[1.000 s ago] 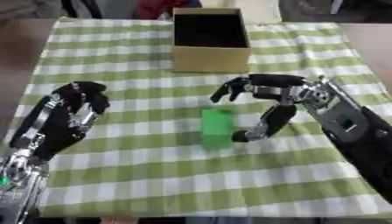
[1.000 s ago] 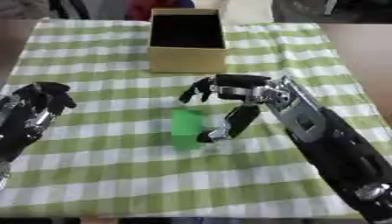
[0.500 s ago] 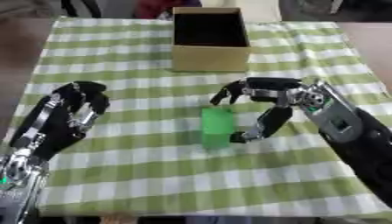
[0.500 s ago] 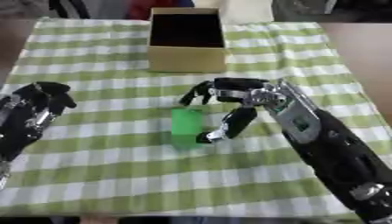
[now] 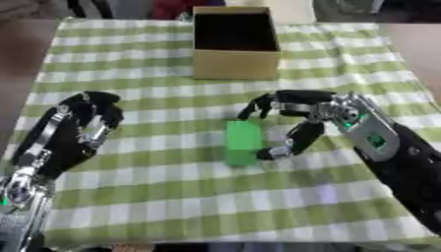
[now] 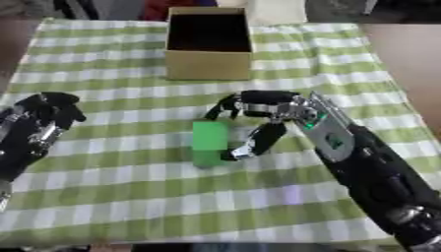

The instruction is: Pick up objects on the table and place them in the box.

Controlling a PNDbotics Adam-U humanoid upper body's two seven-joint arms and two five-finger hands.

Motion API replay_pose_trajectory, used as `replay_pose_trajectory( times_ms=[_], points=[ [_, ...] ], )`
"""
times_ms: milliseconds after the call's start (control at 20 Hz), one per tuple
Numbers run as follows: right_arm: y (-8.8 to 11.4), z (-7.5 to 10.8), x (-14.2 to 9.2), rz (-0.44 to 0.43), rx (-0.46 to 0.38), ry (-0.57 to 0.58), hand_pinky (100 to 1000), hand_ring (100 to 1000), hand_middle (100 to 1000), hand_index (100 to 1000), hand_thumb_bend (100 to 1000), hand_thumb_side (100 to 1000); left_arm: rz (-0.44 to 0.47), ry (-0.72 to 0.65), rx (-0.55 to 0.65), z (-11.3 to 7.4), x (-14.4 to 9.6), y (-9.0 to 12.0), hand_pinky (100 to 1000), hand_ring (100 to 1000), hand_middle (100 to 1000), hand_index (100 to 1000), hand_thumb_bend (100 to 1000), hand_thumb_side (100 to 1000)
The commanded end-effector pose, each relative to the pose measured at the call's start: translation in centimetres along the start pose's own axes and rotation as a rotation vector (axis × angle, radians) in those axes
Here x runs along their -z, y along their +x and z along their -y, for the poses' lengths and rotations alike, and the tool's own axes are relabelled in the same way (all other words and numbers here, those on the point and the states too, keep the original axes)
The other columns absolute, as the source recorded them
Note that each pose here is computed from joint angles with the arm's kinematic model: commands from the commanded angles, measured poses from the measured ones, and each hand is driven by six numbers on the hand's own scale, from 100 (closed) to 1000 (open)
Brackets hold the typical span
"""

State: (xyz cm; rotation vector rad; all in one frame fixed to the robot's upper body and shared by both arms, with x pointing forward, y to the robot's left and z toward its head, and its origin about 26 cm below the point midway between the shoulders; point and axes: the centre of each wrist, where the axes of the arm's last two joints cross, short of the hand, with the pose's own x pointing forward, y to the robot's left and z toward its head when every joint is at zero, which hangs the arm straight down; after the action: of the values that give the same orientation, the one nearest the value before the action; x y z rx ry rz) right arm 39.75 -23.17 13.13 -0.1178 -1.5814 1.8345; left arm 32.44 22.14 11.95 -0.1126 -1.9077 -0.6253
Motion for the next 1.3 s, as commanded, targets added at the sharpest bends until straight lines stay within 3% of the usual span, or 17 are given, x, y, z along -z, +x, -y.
replay_pose_trajectory(
  times_ms=[50,400,650,850,1300],
  points=[
    [-0.1,0.7,-0.1,-0.012,-0.029,-0.009,773,928,808,915,428,540,0.015,-0.006,0.023,-0.5,0.1,0.5,928,623,541,727,351,501],
    [-0.5,0.2,0.1,-0.032,-0.037,-0.003,767,909,761,885,438,528,0.017,-0.008,0.023,-0.5,0.2,0.6,928,623,541,726,351,501],
    [-0.8,-0.1,0.1,-0.047,-0.042,-0.029,753,889,700,750,427,475,0.018,-0.009,0.023,-0.5,0.2,0.6,928,623,541,726,351,501],
    [-1.0,-0.1,0.0,-0.060,-0.040,-0.073,743,878,686,671,414,374,0.017,-0.009,0.023,-0.5,0.2,0.6,928,623,541,726,350,503],
    [-1.4,0.0,-0.7,-0.094,-0.028,-0.192,736,869,672,637,383,282,0.016,-0.006,0.024,-0.5,0.1,0.6,928,623,541,726,350,502]
  ],
)
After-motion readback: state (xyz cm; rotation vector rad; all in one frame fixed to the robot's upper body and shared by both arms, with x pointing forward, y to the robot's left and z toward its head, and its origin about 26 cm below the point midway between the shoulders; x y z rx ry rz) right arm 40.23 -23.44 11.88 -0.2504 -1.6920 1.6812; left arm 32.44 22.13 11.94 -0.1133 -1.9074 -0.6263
